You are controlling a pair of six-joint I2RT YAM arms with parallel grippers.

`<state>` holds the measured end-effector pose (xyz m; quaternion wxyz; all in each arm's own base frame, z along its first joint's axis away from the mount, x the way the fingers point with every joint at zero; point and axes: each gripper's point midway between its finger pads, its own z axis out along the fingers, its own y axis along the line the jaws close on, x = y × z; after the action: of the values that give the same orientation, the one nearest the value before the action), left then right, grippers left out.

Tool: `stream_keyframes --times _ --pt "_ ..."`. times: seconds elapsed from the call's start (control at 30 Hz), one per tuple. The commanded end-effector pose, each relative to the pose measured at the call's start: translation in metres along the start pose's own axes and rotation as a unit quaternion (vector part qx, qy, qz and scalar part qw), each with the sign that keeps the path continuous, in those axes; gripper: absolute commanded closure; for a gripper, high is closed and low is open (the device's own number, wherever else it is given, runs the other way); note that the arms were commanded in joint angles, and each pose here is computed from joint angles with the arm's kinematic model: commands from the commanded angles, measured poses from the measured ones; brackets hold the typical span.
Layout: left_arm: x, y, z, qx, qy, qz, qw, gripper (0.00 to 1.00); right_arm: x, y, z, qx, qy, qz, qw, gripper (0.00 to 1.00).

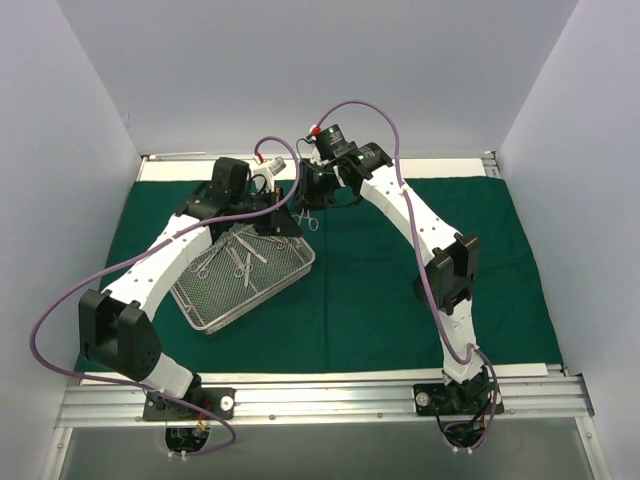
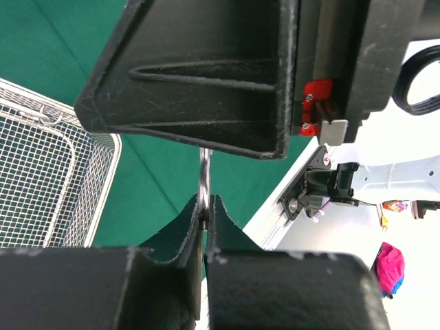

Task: Open and lay out the surgical kit
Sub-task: Place the medical item in the surgical kit.

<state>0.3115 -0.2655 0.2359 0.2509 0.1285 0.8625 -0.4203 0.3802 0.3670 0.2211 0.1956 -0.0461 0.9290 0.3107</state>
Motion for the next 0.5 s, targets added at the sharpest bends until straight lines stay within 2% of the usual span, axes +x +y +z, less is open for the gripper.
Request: stream_keyframes --times 0.0,0.07,0.1,0.13,0.17,0.27,0.47 --pt "-0.015 -0.010 -0.002 0.011 -0.017 0.021 1.000 0.98 -0.003 0.017 -0.018 -0.016 -0.008 -0.008 1.000 0.87" --pt "-0.018 -0.005 -0.004 -0.008 -0.028 0.015 0.999 0.98 -0.004 0.009 -0.021 0.013 -0.008 -0.001 1.000 0.67" --pt "-0.018 -0.002 -0.004 -0.017 -0.030 0.011 0.999 0.98 -0.002 0.009 -0.022 0.015 -0.004 0.000 1.000 0.63" --pt "-0.019 0.000 -0.004 -0.025 -0.031 0.010 0.999 0.98 0.000 0.005 -0.023 0.028 -0.001 0.005 1.000 0.53" --pt "-0.019 0.001 -0.004 -0.028 -0.032 0.010 0.999 0.98 -0.001 0.006 -0.024 0.030 -0.004 0.005 1.000 0.50" --pt "-0.020 0.001 -0.003 -0.029 -0.034 0.008 0.999 0.98 0.001 0.004 -0.023 0.035 -0.001 0.007 0.999 0.50" --pt "-0.020 0.002 0.000 -0.030 -0.029 0.005 0.999 0.98 0.002 0.005 -0.024 0.038 -0.001 0.007 0.999 0.59"
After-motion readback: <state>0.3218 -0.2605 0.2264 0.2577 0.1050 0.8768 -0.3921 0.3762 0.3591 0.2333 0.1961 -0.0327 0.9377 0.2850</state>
